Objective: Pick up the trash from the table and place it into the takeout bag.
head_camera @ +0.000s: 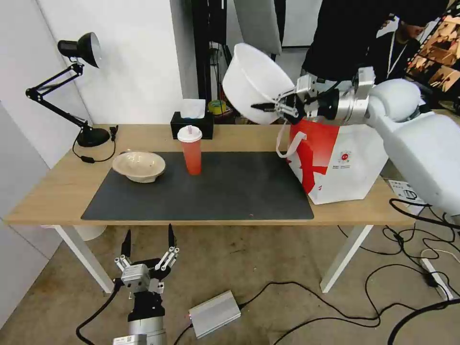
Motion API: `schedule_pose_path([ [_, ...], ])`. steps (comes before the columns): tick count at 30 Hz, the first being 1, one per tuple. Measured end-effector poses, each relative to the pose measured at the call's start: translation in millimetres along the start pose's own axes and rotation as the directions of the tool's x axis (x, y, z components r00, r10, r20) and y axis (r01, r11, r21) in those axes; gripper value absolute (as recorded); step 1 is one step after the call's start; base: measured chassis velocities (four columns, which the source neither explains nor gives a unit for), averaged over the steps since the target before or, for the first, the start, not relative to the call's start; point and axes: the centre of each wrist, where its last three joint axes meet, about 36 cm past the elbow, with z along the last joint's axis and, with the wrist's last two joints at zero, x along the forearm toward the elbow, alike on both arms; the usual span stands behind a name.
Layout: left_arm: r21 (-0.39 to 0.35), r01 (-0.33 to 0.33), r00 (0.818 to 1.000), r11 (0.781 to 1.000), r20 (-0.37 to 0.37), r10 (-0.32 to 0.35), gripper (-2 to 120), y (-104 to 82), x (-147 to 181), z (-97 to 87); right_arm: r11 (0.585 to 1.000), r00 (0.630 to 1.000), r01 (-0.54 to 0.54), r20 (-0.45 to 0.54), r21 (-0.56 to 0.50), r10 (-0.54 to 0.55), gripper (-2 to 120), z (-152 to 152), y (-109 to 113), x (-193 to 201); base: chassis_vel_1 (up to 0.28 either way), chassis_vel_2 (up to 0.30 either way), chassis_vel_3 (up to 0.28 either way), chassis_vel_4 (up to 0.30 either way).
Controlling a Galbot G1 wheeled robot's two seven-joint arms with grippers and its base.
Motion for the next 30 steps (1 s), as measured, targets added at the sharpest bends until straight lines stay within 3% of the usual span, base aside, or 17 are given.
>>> schedule_pose_path([
  [15,0.003,0.002,1.000,1.000,0.008,-0.002,100,0.2,-2,-0.1,0.994,0.994,-0.112,-0.017,-0.009,0.112,0,-2,-27,44,0.000,0.000,0.000,0.000],
  [30,0.004,0.002,1.000,1.000,0.009,-0.002,100,0.4,-2,-0.7,0.976,0.978,-0.208,-0.037,-0.060,0.206,0,28,-21,86,0.000,0.000,0.000,0.000],
])
